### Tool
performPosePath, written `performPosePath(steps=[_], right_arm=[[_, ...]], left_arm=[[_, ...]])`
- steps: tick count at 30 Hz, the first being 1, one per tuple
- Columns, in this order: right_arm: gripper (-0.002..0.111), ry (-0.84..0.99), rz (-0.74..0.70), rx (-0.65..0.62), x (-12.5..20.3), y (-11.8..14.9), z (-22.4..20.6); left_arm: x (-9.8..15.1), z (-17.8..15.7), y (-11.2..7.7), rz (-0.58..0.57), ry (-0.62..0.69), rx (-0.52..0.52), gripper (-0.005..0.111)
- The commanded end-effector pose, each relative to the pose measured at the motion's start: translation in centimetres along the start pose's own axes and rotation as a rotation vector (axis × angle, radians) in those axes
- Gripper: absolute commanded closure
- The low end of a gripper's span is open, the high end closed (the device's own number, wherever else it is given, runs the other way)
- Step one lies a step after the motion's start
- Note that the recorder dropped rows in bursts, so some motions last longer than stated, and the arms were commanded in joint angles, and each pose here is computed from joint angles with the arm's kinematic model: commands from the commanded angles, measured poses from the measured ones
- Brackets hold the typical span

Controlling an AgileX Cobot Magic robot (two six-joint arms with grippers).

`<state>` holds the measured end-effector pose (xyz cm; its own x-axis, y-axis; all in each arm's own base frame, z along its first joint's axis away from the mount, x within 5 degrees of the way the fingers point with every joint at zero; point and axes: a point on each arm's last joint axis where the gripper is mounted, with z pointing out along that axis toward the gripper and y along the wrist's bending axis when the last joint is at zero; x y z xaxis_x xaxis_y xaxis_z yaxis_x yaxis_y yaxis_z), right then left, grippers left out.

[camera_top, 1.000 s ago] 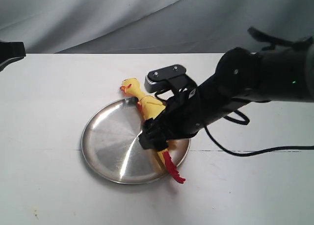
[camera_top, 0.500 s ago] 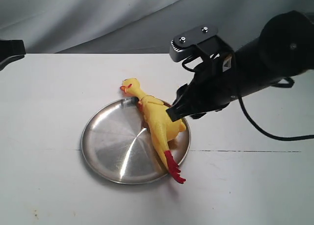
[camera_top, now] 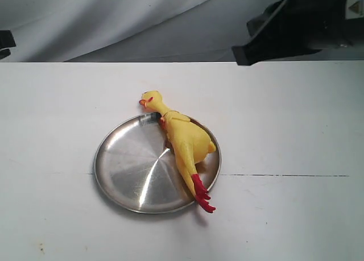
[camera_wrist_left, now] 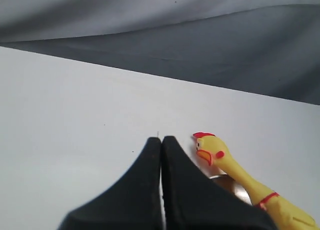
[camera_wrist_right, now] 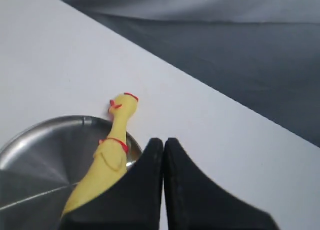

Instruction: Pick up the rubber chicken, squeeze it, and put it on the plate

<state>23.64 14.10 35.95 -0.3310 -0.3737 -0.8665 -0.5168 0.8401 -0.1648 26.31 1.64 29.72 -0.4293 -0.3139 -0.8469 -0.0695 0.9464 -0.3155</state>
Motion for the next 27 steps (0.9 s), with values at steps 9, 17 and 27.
performPosePath(steps=[9, 17, 27], right_arm=[[0.108, -0.456, 0.124, -0.010, -1.8, -1.1, -13.3], [0.108, -0.639, 0.050, 0.079, -0.6, -2.0, -20.9], [0.108, -0.803, -0.085, 0.410, -1.3, -4.7, -29.2]], left_arm=[[-3.5, -9.7, -1.5, 0.081, -0.376, -0.017, 0.107], [-4.0, -18.9, -2.8, 0.236, -0.723, -0.077, 0.107], [-3.5, -23.4, -3.2, 0.299, -0.905, -0.134, 0.107]])
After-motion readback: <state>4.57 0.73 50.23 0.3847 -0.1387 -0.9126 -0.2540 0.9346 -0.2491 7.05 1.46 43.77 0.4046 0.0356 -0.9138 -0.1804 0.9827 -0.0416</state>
